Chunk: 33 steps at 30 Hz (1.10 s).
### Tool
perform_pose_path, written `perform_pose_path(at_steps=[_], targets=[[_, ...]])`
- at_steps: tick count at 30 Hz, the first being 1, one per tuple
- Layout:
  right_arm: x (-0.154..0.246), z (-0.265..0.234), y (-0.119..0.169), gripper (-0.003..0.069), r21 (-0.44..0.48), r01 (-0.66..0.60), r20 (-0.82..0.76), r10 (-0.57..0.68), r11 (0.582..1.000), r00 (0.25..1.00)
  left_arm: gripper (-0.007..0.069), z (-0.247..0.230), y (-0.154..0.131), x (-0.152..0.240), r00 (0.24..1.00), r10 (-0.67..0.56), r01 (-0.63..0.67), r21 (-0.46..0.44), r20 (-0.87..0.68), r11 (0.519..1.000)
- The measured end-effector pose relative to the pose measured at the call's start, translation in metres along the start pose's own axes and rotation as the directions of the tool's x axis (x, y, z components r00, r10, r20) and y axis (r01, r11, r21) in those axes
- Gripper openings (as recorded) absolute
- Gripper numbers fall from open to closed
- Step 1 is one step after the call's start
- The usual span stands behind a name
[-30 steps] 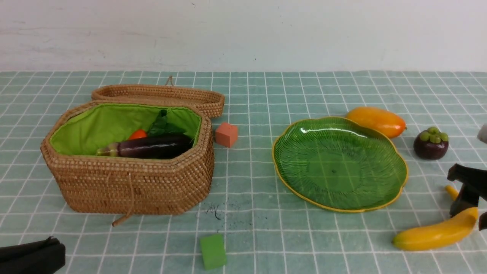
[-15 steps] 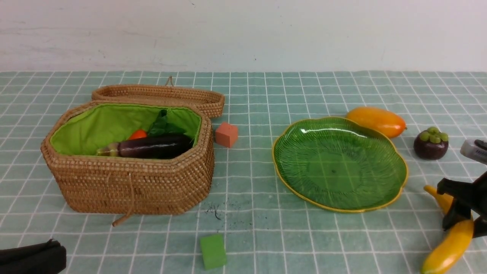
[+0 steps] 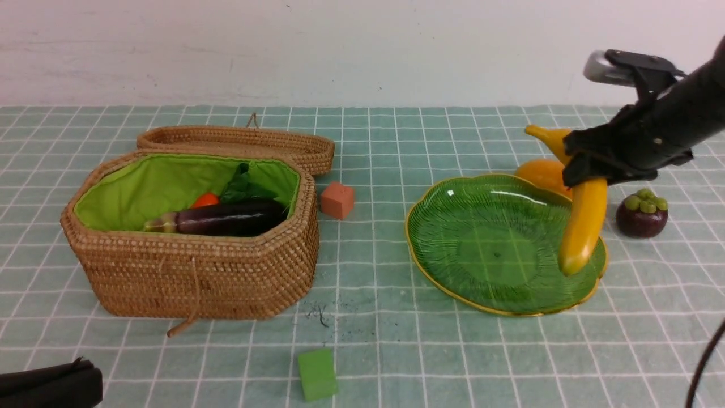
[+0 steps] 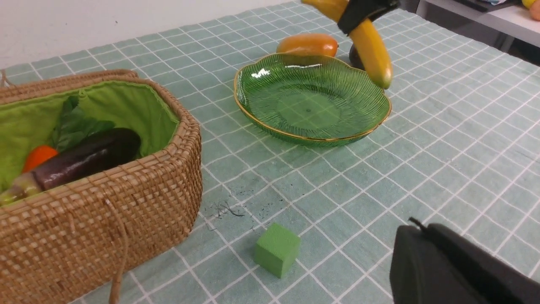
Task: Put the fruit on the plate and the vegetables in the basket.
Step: Use the right arm to grab a banana and put it into the right plate, then use the right arm to grab a mangosteen and put it into the right plate
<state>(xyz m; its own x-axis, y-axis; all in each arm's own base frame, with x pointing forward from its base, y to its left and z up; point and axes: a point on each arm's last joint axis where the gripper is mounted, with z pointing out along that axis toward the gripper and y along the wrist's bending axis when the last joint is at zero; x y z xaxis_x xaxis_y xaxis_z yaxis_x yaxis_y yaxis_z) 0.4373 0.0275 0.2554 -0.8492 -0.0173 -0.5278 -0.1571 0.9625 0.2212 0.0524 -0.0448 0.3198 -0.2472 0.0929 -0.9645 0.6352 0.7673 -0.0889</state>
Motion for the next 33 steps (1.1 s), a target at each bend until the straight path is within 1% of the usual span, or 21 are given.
perform_pose_path(at_steps=[2,3,4,9,12,14,15,16,18,19,20,21,23,24,25,26,28,30,33], targets=[[-0.001,0.023,-0.005,0.0323,-0.004,0.004,-0.045,-0.004,1.0,0.999,-0.0013,0.0,0.0,0.0,1.0,0.009,-0.009,-0.005,0.001,1.0],[-0.001,0.025,-0.005,0.0323,-0.006,0.003,-0.054,-0.003,1.0,0.999,-0.0013,0.0,0.0,0.0,1.0,0.009,-0.009,-0.005,0.002,1.0],[0.002,0.042,-0.008,0.0323,-0.009,0.007,-0.098,-0.008,1.0,0.995,-0.0013,0.0,0.0,-0.001,1.0,0.011,-0.011,-0.005,0.008,1.0],[0.008,0.068,-0.01,0.0323,-0.004,0.027,-0.155,-0.027,1.0,0.988,-0.0013,0.0,0.0,-0.005,0.999,0.008,-0.008,0.002,0.052,1.0],[0.008,0.068,-0.009,0.0337,-0.002,0.035,-0.156,-0.035,0.999,0.987,-0.0013,0.0,-0.001,-0.006,0.997,0.008,-0.008,0.005,0.071,1.0],[0.008,0.068,-0.009,0.0371,0.001,0.041,-0.163,-0.041,0.999,0.986,-0.0013,0.0,-0.001,-0.007,0.997,0.008,-0.008,0.006,0.08,1.0],[0.008,0.066,-0.009,0.04,-0.001,0.042,-0.17,-0.042,0.999,0.985,-0.0013,0.0,-0.001,-0.007,0.997,0.008,-0.008,0.006,0.082,1.0],[0.008,0.066,-0.008,0.0406,-0.001,0.043,-0.171,-0.042,0.999,0.984,-0.0013,0.0,-0.001,-0.008,0.997,0.008,-0.008,0.006,0.083,1.0],[0.005,0.055,-0.006,0.0459,0.002,0.053,-0.164,-0.052,0.999,0.985,-0.0013,0.0,-0.001,-0.008,0.996,0.007,-0.008,0.007,0.085,1.0],[0.005,0.054,-0.006,0.0463,0.003,0.052,-0.161,-0.051,0.999,0.986,-0.0013,0.0,-0.001,-0.008,0.996,0.007,-0.008,0.007,0.085,1.0],[0.0,0.041,-0.004,0.0484,0.02,0.059,-0.141,-0.055,0.998,0.989,-0.0013,0.0,-0.001,-0.008,0.996,0.007,-0.008,0.007,0.091,1.0],[-0.004,0.029,-0.003,0.0489,0.047,0.06,-0.118,-0.054,0.997,0.992,-0.0013,0.0,-0.001,-0.009,0.995,0.007,-0.008,0.008,0.096,1.0],[-0.008,0.014,-0.005,0.0489,0.102,0.065,-0.091,-0.056,0.993,0.994,-0.0013,-0.001,-0.001,-0.01,0.994,0.007,-0.008,0.01,0.108,1.0],[-0.009,0.013,-0.006,0.0489,0.11,0.058,-0.085,-0.049,0.992,0.995,-0.0013,-0.001,-0.001,-0.01,0.994,0.007,-0.008,0.01,0.11,1.0],[-0.012,0.005,-0.013,0.0489,0.163,0.046,-0.059,-0.037,0.986,0.998,-0.0013,-0.001,-0.001,-0.012,0.992,0.007,-0.009,0.012,0.129,1.0],[-0.014,0.001,-0.027,0.0489,0.222,0.013,-0.036,-0.005,0.975,0.999,-0.0013,-0.001,-0.002,-0.014,0.989,0.007,-0.009,0.015,0.15,1.0],[-0.014,0.003,-0.054,0.0489,0.286,-0.06,0.002,0.062,0.956,0.998,-0.0013,-0.002,-0.002,-0.017,0.983,0.006,-0.01,0.02,0.185,1.0],[-0.013,0.009,-0.077,0.0498,0.309,-0.123,0.038,0.117,0.943,0.992,-0.0013,-0.002,-0.002,-0.018,0.981,0.006,-0.01,0.021,0.196,1.0],[-0.011,0.018,-0.094,0.0514,0.313,-0.166,0.067,0.152,0.935,0.986,-0.0013,-0.002,-0.002,-0.018,0.981,0.006,-0.01,0.021,0.196,1.0]])
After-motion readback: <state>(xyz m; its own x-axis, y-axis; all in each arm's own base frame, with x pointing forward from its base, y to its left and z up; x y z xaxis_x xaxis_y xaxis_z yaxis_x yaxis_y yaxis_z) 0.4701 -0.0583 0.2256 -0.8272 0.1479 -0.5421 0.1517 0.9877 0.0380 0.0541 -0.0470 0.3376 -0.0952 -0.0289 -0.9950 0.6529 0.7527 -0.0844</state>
